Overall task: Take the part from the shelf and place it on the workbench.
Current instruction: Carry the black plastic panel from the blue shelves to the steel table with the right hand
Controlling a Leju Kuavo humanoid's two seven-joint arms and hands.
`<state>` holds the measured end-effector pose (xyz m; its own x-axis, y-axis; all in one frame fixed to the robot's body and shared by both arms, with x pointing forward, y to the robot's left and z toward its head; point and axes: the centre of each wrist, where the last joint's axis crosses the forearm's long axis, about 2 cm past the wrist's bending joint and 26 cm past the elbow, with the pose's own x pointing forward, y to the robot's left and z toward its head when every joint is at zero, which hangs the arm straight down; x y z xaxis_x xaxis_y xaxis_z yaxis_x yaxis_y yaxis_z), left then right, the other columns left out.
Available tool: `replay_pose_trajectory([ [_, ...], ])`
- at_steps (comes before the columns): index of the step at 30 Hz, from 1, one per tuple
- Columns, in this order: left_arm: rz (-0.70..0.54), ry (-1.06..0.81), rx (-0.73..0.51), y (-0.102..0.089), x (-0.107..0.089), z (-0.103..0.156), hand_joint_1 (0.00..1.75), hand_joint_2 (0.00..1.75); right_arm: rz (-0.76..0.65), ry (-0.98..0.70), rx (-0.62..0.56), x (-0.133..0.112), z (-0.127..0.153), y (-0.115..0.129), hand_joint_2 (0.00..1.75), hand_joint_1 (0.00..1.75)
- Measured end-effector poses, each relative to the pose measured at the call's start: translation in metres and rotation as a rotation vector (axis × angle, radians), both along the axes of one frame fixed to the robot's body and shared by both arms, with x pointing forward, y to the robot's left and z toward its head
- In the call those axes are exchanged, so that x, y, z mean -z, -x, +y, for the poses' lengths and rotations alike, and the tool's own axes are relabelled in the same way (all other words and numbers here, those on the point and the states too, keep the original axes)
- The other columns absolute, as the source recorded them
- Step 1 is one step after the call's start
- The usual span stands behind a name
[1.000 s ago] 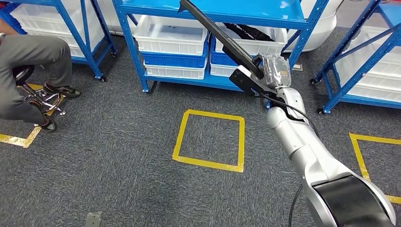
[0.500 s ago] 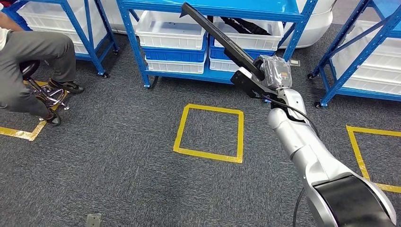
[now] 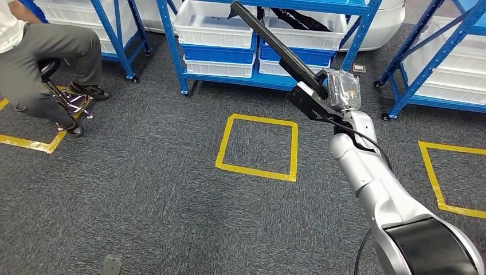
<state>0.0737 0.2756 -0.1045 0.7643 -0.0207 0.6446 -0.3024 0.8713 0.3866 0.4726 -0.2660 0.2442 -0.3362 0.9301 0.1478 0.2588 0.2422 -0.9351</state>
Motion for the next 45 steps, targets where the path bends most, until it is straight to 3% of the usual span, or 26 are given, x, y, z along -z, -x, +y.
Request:
replay_pose_trajectory([
  [45, 0.007, -0.009, 0.002, 0.0021, 0.0004, 0.0036, 0.0, 1.75, 0.006, 0.002, 0.0, 0.0065, -0.0013, 0.0026, 1.75, 1.75],
])
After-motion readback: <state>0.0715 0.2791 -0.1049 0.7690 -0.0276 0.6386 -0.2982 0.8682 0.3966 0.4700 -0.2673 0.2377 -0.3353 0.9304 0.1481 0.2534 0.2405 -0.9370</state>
